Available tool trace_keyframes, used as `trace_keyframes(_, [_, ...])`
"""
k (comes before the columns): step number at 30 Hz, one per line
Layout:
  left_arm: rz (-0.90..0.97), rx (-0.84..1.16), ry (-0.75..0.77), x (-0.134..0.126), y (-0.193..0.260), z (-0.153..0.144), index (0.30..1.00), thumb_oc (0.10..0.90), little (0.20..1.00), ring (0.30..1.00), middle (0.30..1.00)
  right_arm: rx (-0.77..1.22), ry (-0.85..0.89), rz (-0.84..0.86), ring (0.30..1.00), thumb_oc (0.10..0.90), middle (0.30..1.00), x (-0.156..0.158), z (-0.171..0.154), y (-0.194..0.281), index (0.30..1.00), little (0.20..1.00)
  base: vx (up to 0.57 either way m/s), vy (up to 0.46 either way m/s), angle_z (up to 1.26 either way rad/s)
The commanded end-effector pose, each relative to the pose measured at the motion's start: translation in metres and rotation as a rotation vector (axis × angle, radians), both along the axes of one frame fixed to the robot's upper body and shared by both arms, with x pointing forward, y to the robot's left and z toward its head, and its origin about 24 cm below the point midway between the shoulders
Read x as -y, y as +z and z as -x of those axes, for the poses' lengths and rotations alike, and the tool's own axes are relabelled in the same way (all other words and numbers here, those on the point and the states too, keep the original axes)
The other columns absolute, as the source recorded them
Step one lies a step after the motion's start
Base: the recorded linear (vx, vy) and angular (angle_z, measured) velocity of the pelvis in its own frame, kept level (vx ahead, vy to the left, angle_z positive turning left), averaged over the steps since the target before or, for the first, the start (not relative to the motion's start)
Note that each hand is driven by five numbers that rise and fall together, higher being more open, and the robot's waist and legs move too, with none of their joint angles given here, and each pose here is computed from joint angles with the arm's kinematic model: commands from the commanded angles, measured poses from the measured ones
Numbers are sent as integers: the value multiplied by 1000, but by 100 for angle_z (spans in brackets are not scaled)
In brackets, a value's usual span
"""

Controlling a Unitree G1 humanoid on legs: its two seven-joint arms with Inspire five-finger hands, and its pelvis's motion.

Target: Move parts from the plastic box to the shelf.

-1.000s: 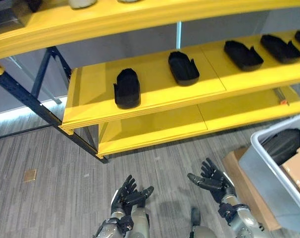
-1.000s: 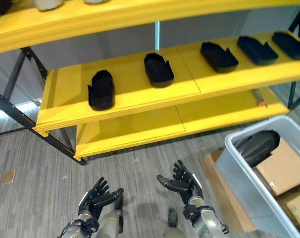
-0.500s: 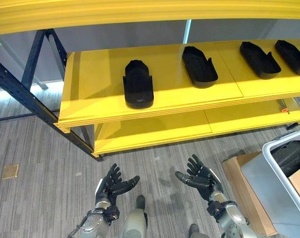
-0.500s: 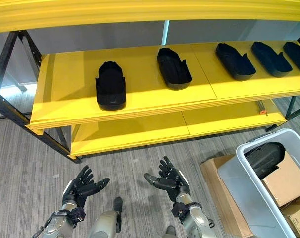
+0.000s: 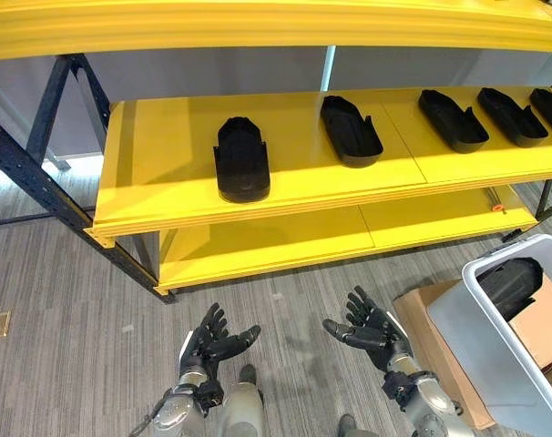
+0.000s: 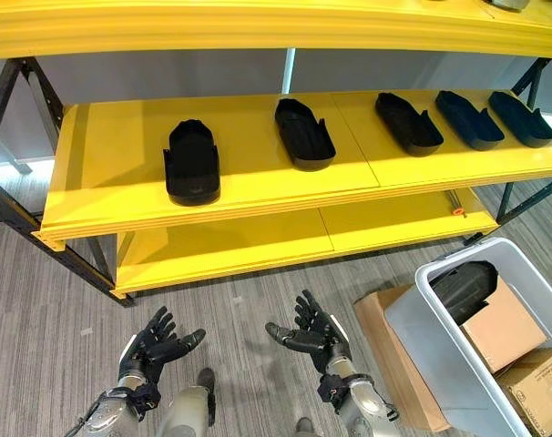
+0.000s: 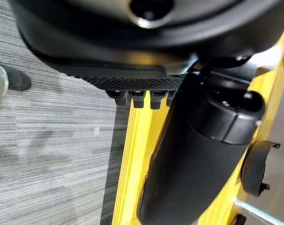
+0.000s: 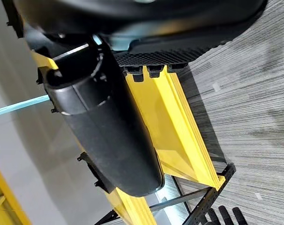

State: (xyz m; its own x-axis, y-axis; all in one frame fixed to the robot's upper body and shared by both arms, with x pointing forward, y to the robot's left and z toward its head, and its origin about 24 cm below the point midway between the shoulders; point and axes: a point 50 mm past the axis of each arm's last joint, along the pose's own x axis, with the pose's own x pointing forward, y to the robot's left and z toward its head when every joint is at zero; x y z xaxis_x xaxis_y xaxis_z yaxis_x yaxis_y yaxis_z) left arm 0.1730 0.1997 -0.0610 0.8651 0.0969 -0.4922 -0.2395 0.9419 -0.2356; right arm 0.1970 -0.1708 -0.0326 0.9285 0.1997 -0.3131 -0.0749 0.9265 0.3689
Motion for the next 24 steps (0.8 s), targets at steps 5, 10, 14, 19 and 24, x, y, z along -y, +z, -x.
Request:
trace_keyframes(5, [-107,243,-8,-10,45,-15,1000,900,1000,1000,1000,244,-9,-37,1000,900,1000,-1,-10,40,1000,1000,130,282,37])
trace_keyframes(10, [-126,248,-23,-11,48,-14,1000,900,1000,1000,1000,190,-36,-61,1000,900,1000,1,-3,30,1000,1000,136,14,58])
trace_keyframes(14, [-112,231,-6,-12,44,-9,1000,900,1000,1000,1000,191,-34,-67,1000,900,1000,1,-2,30,1000,1000,142,-64,-12])
trace_keyframes(19, [-86,236,-6,-7,43,-13,1000,900,1000,1000,1000,198,-51,-52,1000,900,1000,4,-4,31,1000,1000,96,-190,48])
trace_keyframes(24, [-60,181,57,-10,31,3,1000,900,1000,1000,1000,205,-25,-35,1000,900,1000,6,-5,33,1000,1000,174,-190,17])
